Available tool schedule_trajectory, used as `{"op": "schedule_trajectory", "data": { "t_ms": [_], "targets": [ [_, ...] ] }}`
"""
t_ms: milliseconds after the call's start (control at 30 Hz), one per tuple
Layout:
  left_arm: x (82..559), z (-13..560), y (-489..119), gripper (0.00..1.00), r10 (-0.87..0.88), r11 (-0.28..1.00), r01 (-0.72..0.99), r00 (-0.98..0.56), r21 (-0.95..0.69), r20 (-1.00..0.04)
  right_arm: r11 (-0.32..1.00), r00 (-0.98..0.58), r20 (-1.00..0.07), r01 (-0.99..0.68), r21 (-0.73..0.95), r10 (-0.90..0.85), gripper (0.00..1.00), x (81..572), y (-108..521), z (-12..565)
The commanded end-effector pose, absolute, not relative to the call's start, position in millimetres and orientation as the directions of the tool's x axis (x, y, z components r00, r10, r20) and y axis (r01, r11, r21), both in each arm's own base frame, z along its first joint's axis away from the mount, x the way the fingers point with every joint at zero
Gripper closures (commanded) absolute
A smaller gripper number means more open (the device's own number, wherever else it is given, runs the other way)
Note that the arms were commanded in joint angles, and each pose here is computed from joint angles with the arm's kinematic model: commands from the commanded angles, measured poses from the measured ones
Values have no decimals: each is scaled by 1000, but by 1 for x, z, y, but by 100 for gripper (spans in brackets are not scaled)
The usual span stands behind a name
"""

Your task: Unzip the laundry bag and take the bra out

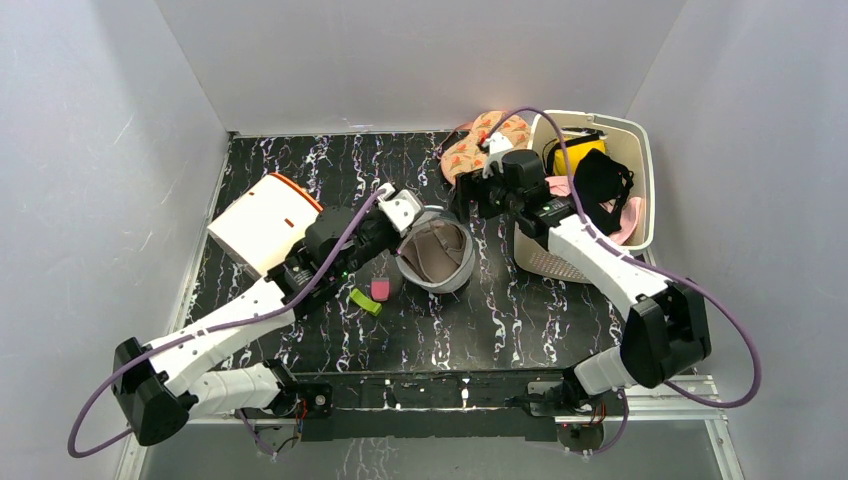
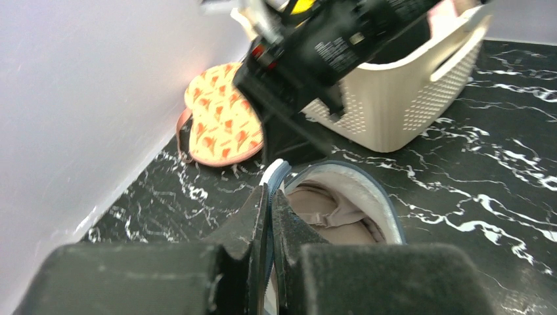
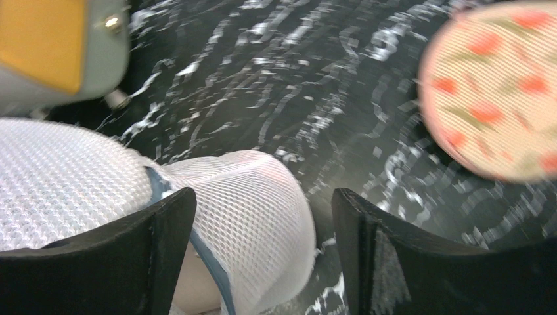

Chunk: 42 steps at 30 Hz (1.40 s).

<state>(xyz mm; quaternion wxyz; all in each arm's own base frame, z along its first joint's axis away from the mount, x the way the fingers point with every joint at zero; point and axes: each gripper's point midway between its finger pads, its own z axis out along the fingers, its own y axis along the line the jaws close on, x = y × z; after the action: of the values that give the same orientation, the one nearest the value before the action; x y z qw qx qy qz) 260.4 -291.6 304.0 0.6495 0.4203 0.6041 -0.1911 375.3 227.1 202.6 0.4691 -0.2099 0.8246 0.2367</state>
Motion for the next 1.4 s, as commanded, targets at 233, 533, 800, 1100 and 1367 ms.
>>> {"op": "schedule_trajectory", "data": {
  "t_ms": [233,533,800,1100,1367],
  "targets": [
    [291,309,-280,100,260,730,641,61,237,-964,965,-679,-732,-156,212,51,9,330,175,200],
    [299,306,-275,100,258,775,594,11,213,-966,964,-750,-657,-115,238,73,5,278,226,153],
    [307,316,-254,100,245,842,493,9,218,-969,967,-775,-628,-103,231,67,15,261,227,137],
    [322,307,-236,100,250,910,363,-99,199,-963,992,-750,-659,-114,47,-55,26,268,194,121],
    [351,275,-224,100,282,934,292,-250,206,-926,985,-735,-667,-174,8,-124,45,290,183,125]
  ]
}}
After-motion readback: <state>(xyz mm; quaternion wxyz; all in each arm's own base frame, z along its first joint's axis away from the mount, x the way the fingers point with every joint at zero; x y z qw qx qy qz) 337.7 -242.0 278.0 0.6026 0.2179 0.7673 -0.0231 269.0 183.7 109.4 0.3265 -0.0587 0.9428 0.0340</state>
